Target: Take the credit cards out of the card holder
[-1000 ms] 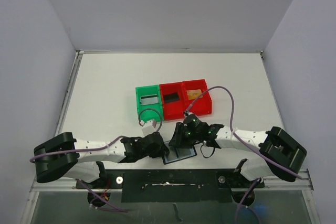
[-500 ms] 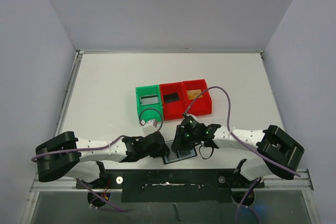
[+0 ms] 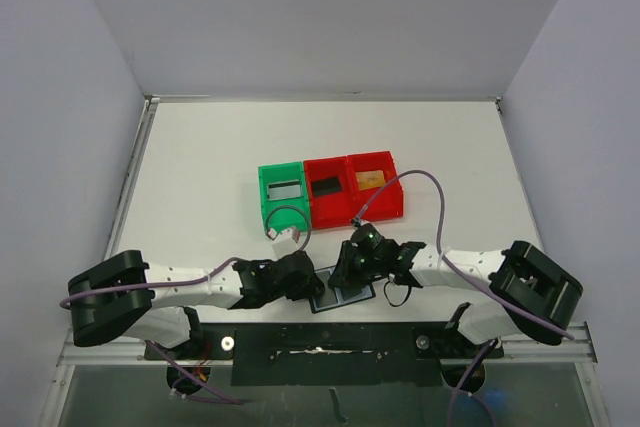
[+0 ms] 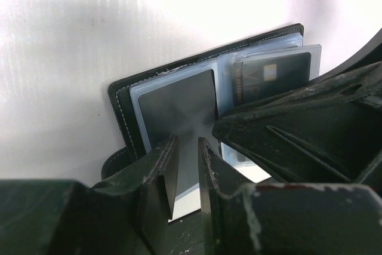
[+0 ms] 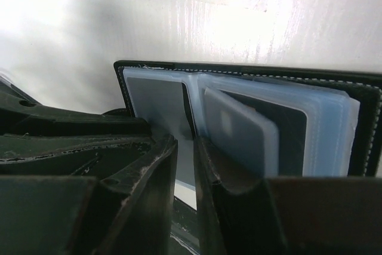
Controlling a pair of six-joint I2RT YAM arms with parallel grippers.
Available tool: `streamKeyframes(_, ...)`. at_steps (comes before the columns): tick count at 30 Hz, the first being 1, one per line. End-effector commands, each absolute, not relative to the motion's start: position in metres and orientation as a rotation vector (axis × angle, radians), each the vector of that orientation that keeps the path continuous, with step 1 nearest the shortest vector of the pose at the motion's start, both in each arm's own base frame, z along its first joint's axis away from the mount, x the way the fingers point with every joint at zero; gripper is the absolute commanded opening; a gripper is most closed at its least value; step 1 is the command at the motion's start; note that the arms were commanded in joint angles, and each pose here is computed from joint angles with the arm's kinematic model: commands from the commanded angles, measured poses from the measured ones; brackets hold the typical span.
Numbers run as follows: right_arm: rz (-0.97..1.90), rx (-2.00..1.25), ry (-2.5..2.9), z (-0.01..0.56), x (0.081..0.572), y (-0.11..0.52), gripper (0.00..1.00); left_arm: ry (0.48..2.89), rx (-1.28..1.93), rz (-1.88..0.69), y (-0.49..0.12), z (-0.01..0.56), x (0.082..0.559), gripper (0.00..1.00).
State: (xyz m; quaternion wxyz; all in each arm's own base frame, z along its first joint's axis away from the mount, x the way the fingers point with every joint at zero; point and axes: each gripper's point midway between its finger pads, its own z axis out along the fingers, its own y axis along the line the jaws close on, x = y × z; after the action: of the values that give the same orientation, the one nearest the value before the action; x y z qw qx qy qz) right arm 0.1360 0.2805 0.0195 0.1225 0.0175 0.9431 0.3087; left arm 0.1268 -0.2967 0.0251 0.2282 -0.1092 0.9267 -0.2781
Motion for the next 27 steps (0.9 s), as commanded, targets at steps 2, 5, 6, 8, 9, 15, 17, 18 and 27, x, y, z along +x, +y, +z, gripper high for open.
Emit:
streamKeyframes(2, 0.851, 0.033, 2.696, 0.039, 0.147, 0.277, 0.23, 2.56, -0.289, -0.672, -0.278, 0.028, 0.125, 0.25)
streamKeyframes(5, 0.82, 0.012, 2.68, 0.049, 0.152, 0.275, 0.25, 2.541, -0.284, -0.702, -0.279, 0.036, 0.127, 0.29)
streamKeyframes(6, 0.814, 0.002, 2.677, 0.052, 0.152, 0.275, 0.25, 2.536, -0.279, -0.713, -0.28, 0.039, 0.127, 0.29)
streamKeyframes(8, 0.799, -0.009, 2.679, 0.055, 0.153, 0.275, 0.25, 2.528, -0.267, -0.728, -0.282, 0.043, 0.128, 0.3)
streamKeyframes(9, 0.794, -0.016, 2.684, 0.055, 0.153, 0.275, 0.26, 2.527, -0.263, -0.73, -0.283, 0.043, 0.128, 0.3)
streamKeyframes(15, 0.68, -0.031, 2.749, 0.041, 0.149, 0.27, 0.26, 2.537, -0.232, -0.768, -0.294, 0.037, 0.126, 0.26)
streamKeyframes(17, 0.63, -0.026, 2.771, 0.036, 0.147, 0.265, 0.26, 2.555, -0.226, -0.744, -0.293, 0.031, 0.125, 0.22)
streamKeyframes(18, 0.603, -0.027, 2.781, 0.033, 0.145, 0.263, 0.26, 2.566, -0.226, -0.722, -0.292, 0.027, 0.124, 0.19)
streamKeyframes(27, 0.607, -0.012, 2.798, 0.026, 0.139, 0.261, 0.27, 2.636, -0.206, -0.593, -0.281, -0.003, 0.119, 0.06)
